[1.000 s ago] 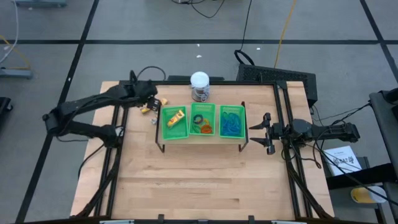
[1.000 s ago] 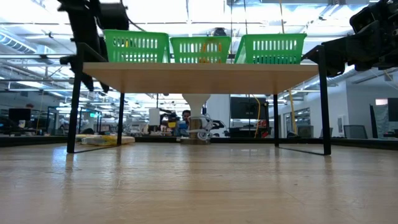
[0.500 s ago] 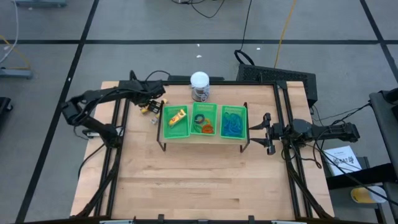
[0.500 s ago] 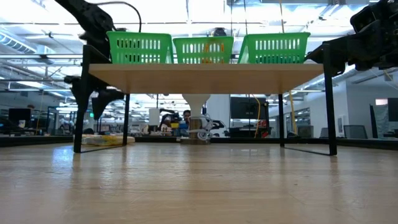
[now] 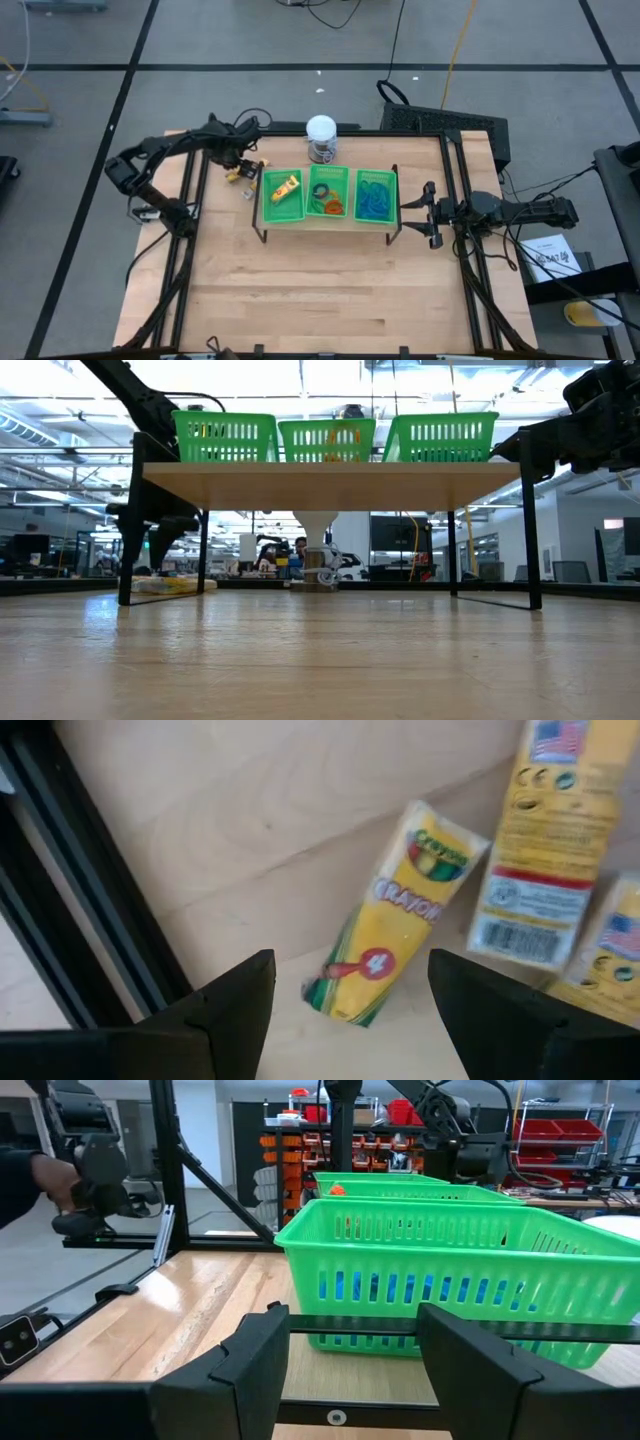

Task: Pick & Place Office Desk Supplies
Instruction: Put the crayon box into the left green bin on the shelf

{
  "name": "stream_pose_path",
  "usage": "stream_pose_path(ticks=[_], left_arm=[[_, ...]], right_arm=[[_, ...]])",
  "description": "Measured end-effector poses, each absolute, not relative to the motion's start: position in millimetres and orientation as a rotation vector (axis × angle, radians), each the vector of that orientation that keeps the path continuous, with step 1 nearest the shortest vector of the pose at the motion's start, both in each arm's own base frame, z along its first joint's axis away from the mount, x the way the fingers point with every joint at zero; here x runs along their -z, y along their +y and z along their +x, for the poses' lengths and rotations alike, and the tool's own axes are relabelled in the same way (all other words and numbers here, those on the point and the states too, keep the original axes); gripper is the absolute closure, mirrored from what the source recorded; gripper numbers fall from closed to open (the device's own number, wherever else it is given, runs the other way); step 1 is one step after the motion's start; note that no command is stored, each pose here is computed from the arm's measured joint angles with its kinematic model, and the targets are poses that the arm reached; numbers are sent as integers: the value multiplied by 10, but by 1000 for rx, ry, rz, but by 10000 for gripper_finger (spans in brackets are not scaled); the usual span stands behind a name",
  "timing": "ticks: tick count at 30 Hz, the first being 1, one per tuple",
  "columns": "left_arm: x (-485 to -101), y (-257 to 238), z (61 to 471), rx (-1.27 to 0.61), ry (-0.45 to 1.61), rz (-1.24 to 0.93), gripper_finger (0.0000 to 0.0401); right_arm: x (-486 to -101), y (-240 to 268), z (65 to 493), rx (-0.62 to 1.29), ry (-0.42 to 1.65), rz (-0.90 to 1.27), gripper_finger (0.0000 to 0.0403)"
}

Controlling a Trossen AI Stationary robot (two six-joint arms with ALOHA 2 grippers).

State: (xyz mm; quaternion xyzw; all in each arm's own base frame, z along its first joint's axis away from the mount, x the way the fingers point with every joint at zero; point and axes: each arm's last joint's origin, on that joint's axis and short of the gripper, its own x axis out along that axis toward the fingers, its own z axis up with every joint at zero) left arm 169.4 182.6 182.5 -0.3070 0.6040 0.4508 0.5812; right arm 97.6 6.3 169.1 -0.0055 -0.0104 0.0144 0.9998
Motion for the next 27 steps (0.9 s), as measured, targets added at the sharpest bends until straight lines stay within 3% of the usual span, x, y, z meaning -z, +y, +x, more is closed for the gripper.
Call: stream_pose_path(ticks=[16, 27], left_arm=[[-1596, 1809, 1500, -960, 1444, -812, 130], [-1392, 1775, 1510, -898, 1369, -709, 130]], right_arm=[[-1691, 62, 976, -28, -21, -11, 190], [-1691, 62, 976, -28, -20, -11, 190]])
